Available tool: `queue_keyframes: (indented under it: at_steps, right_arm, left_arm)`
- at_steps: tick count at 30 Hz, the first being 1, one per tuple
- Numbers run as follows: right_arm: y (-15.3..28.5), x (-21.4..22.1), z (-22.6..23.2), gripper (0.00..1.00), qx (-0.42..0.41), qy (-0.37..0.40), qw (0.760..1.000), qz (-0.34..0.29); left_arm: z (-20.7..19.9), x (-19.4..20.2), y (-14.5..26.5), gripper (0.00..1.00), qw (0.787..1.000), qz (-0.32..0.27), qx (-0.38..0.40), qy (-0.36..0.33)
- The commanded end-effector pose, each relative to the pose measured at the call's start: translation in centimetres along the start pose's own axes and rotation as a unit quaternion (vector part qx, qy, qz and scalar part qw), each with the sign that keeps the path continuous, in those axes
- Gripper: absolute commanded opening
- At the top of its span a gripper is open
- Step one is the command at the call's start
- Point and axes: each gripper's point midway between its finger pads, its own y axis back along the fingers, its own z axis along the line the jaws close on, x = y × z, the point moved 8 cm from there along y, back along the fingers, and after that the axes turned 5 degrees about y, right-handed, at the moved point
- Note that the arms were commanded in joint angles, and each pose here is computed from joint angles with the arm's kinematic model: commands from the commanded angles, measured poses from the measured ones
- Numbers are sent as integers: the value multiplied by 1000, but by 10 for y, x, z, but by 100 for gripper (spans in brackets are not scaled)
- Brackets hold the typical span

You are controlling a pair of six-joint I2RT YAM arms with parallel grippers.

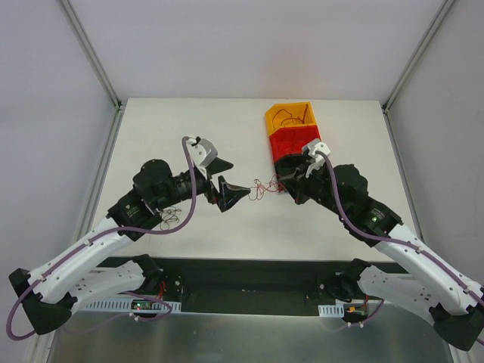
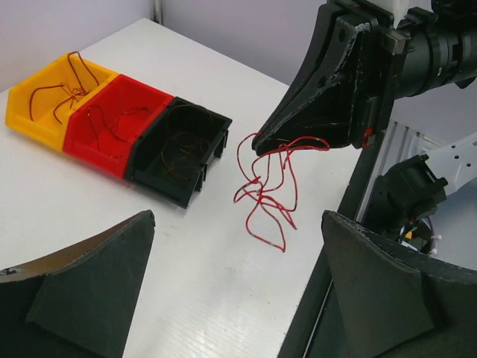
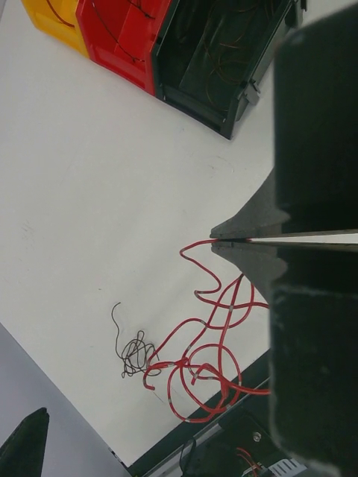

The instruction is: Untangle the cables

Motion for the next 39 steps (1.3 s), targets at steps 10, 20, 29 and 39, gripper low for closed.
queue_keyframes:
  at_steps: [10, 20, 29, 39]
  right_arm:
    - [3, -12, -8, 0, 39, 5, 999, -35]
    - [9, -17, -9, 0, 47, 11, 998, -44]
    - [13, -18, -5, 0, 30, -3, 998, -63]
    - [26, -21, -21, 0, 116, -24, 989, -92]
  left_arm:
    - [2, -10, -19, 49, 999, 18, -11, 33]
    - [2, 7, -34, 48, 994, 71, 7, 81]
    - [2, 20, -50, 37, 987, 109, 47, 108]
    - [10, 21, -52, 0, 989, 114, 19, 87]
